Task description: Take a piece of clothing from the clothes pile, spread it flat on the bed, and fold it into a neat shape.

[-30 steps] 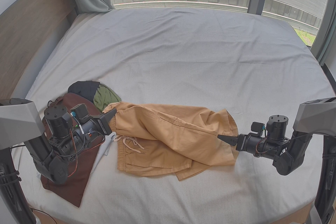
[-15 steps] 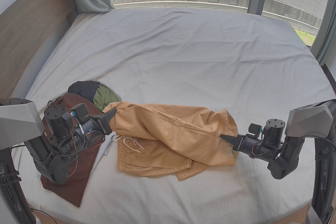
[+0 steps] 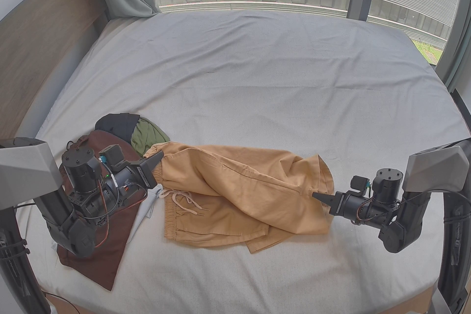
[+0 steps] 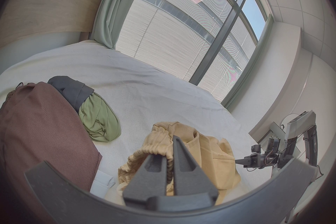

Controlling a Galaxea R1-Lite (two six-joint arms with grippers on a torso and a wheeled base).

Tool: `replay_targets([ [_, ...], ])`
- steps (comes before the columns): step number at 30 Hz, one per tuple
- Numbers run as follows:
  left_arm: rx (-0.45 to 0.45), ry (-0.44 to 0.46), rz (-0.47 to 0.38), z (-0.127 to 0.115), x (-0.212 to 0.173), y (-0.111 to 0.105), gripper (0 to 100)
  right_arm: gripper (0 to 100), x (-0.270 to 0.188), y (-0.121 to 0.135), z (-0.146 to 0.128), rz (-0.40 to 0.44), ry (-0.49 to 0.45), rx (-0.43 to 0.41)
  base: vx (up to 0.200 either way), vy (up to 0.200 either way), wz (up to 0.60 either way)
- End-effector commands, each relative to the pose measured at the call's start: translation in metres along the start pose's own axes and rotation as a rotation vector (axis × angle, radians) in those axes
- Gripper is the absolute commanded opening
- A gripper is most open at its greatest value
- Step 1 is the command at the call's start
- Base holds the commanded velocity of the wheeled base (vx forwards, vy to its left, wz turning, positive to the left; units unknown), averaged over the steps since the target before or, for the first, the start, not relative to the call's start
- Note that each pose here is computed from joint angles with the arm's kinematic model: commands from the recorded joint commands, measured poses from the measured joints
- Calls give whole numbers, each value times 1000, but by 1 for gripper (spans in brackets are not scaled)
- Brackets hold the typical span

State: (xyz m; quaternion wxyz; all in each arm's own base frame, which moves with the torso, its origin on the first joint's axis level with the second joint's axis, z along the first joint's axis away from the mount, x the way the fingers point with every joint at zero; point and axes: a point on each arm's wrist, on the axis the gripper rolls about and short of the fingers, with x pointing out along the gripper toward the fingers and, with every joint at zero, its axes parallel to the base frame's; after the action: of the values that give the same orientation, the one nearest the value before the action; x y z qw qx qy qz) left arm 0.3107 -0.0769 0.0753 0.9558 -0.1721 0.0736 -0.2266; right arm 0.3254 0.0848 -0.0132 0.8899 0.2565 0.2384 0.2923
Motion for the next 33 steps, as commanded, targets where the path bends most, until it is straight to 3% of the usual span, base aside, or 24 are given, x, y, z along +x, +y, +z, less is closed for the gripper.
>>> replay_targets([
  [1, -1, -1, 4, -1, 1, 2, 0, 0, -19, 18, 10, 76, 14, -14, 0, 0, 0],
  [5, -5, 9, 26, -5, 4, 10, 0, 0, -30, 28, 13, 133, 36, -20, 0, 0, 0],
  [17, -8, 3, 52, -4, 4, 18, 0, 0, -56, 24, 34, 196, 12, -28, 0, 0, 0],
  [33, -5, 7, 46, -5, 3, 16, 0, 0, -53, 25, 29, 237, 56, -10, 0, 0, 0],
])
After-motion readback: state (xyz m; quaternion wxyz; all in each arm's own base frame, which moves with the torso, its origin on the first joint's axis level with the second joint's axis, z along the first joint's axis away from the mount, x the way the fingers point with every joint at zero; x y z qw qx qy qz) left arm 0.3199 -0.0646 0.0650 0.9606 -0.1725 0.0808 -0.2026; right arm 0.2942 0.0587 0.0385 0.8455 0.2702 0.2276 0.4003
